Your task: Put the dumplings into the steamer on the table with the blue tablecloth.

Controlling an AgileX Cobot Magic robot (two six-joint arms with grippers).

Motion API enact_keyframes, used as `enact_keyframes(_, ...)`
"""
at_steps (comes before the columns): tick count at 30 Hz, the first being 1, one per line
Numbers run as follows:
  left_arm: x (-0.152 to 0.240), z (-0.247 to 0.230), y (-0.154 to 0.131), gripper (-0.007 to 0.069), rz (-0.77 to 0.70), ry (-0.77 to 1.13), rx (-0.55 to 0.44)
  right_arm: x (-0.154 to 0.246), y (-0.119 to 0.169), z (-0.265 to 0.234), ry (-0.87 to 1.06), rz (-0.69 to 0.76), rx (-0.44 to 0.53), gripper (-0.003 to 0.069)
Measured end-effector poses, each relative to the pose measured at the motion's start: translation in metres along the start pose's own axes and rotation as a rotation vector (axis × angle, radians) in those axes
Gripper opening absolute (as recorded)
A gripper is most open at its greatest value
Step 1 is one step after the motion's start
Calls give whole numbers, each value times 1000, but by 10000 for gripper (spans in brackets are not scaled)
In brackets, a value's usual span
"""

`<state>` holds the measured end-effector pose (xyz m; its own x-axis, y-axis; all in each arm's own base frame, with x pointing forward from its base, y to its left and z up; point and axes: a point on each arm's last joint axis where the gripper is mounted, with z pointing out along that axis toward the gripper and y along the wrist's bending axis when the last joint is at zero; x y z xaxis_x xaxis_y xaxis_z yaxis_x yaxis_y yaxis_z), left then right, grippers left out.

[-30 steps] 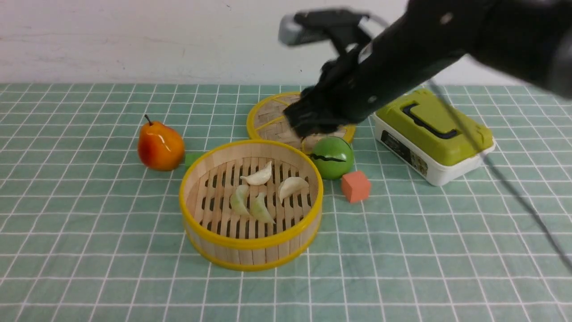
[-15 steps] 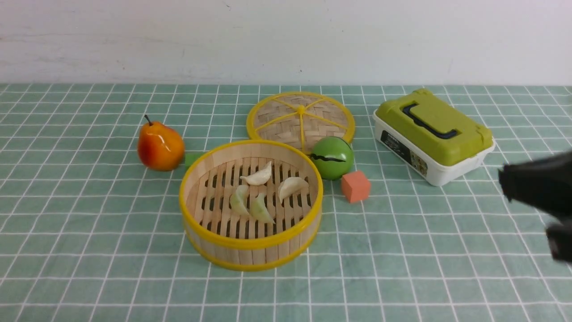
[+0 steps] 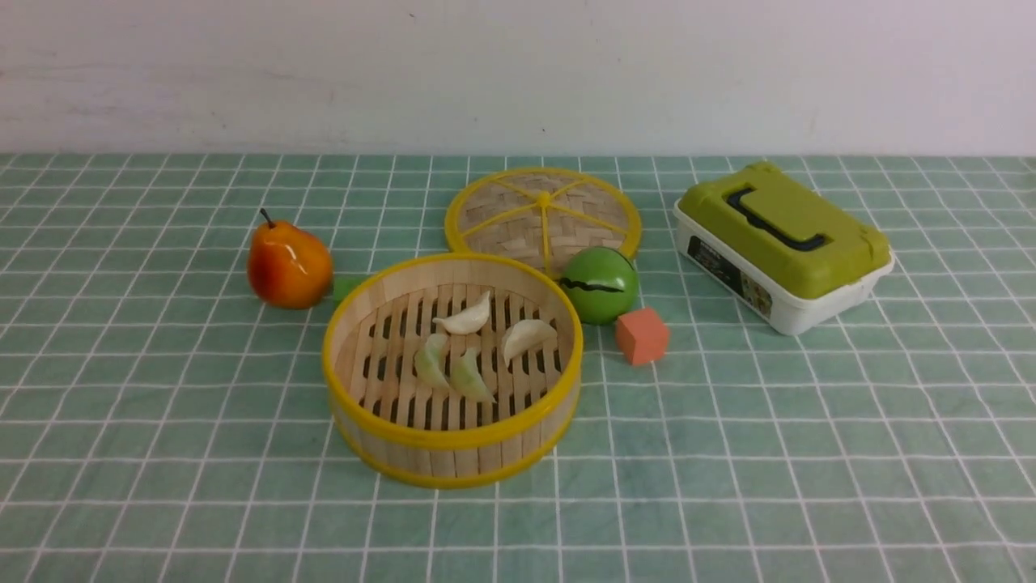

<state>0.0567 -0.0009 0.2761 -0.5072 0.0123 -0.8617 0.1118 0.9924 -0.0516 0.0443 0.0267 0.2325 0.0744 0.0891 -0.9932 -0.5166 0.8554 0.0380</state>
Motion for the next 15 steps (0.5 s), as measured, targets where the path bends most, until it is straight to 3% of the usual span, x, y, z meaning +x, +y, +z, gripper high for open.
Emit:
enact_keyframes(11, 0, 0, 1, 57, 4, 1, -6, 10, -1, 2, 66, -49, 5, -5)
enact_keyframes(15, 0, 0, 1, 60, 4, 1, -6, 29, -5, 1, 96, -50, 76, -5)
